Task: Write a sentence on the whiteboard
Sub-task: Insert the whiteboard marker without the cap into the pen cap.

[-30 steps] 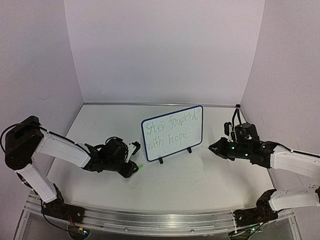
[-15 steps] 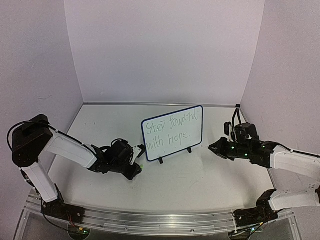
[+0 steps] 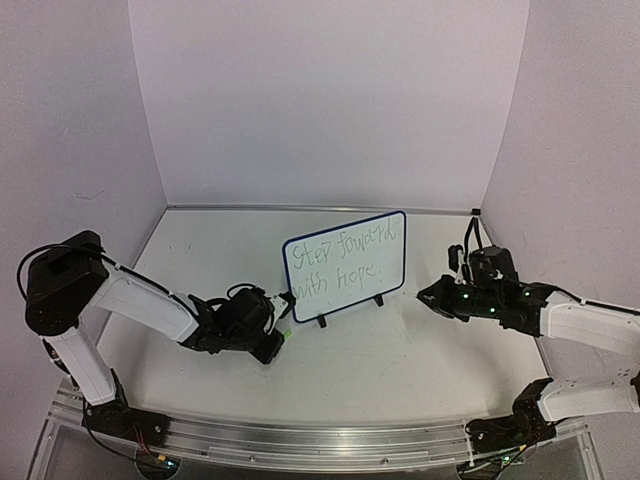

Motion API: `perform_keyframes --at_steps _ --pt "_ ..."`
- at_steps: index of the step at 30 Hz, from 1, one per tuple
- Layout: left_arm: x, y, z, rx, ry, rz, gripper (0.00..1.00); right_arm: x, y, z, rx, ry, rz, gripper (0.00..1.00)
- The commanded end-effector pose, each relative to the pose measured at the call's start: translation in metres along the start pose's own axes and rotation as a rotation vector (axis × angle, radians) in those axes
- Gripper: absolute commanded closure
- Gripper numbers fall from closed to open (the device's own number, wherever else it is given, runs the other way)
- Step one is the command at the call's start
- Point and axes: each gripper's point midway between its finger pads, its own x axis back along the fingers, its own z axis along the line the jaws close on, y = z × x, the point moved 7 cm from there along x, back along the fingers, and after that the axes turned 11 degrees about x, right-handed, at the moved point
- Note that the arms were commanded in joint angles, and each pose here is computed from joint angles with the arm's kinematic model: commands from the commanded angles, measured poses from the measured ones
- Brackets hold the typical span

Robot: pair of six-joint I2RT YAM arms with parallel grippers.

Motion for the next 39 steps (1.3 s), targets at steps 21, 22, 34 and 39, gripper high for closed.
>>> perform_keyframes --at_steps 21,22,34,39 --pt "0.065 -0.018 -0.017 0.08 -0.309 -0.004 1.0 0.008 -0.003 0.049 0.133 0.404 0.162 1.0" --pt "0.067 -0.019 -0.02 0.077 -0.337 0.007 1.0 0.007 -0.006 0.053 0.135 0.443 0.193 1.0" --pt "0.096 -0.008 -0.054 0.053 -0.623 0.066 1.0 0.006 -0.023 0.085 0.114 0.816 0.484 1.0" --pt "0.104 0.0 -0.07 0.034 -0.702 0.067 1.0 0.003 -0.03 0.09 0.097 0.888 0.566 1.0"
